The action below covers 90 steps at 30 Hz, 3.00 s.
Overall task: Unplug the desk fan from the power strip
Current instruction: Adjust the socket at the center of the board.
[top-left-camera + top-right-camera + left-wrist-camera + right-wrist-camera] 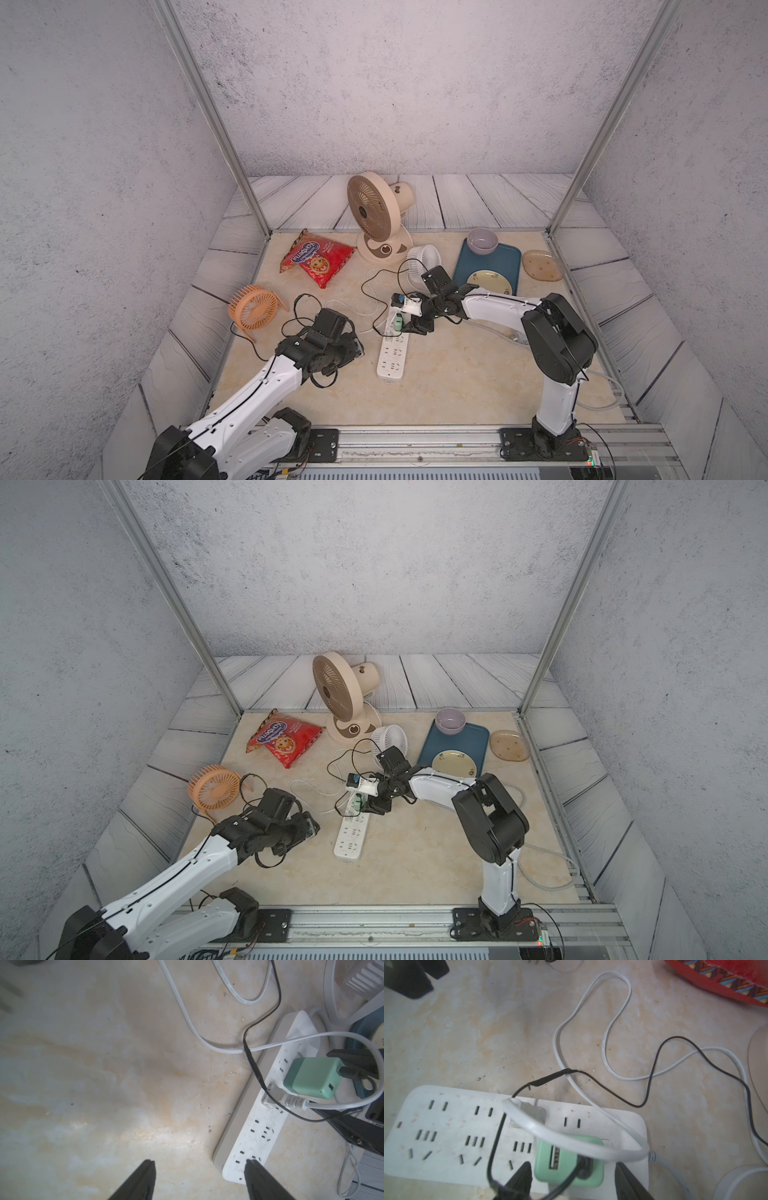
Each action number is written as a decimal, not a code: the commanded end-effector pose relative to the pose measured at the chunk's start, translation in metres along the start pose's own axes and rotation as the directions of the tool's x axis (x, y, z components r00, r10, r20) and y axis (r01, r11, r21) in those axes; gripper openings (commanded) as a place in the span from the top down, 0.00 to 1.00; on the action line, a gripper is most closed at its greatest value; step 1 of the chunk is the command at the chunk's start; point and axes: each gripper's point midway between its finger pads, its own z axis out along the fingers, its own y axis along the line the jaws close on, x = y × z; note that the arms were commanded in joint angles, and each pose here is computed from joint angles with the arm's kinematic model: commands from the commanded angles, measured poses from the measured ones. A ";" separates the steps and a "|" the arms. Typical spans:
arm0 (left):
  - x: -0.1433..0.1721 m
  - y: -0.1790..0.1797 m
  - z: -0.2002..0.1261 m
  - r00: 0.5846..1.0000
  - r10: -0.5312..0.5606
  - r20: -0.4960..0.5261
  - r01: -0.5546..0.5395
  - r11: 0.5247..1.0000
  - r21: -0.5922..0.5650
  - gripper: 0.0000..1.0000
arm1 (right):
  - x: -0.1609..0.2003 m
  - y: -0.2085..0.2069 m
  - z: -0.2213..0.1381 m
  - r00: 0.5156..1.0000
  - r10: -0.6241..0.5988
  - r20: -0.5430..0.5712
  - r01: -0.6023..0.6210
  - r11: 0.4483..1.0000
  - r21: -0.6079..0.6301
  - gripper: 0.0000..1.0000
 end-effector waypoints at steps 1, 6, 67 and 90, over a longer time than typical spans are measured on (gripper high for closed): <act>0.001 -0.010 0.010 0.999 0.004 -0.036 -0.002 0.999 0.045 0.28 | -0.006 0.001 0.005 1.000 -0.022 0.012 0.023 1.000 -0.021 0.38; 0.000 -0.009 0.009 1.000 -0.005 -0.030 0.006 0.999 0.033 0.28 | -0.007 0.003 0.009 1.000 -0.010 0.015 0.010 1.000 -0.015 0.46; 0.003 -0.029 0.055 0.734 -0.671 -0.108 0.679 0.722 0.129 0.95 | -0.038 0.028 0.028 0.866 0.488 0.108 -0.494 0.802 0.335 1.00; 0.096 0.077 0.087 0.596 -0.798 -0.089 0.705 0.573 -0.418 1.00 | -0.089 0.031 -0.005 0.770 0.422 0.478 -0.572 0.790 0.223 1.00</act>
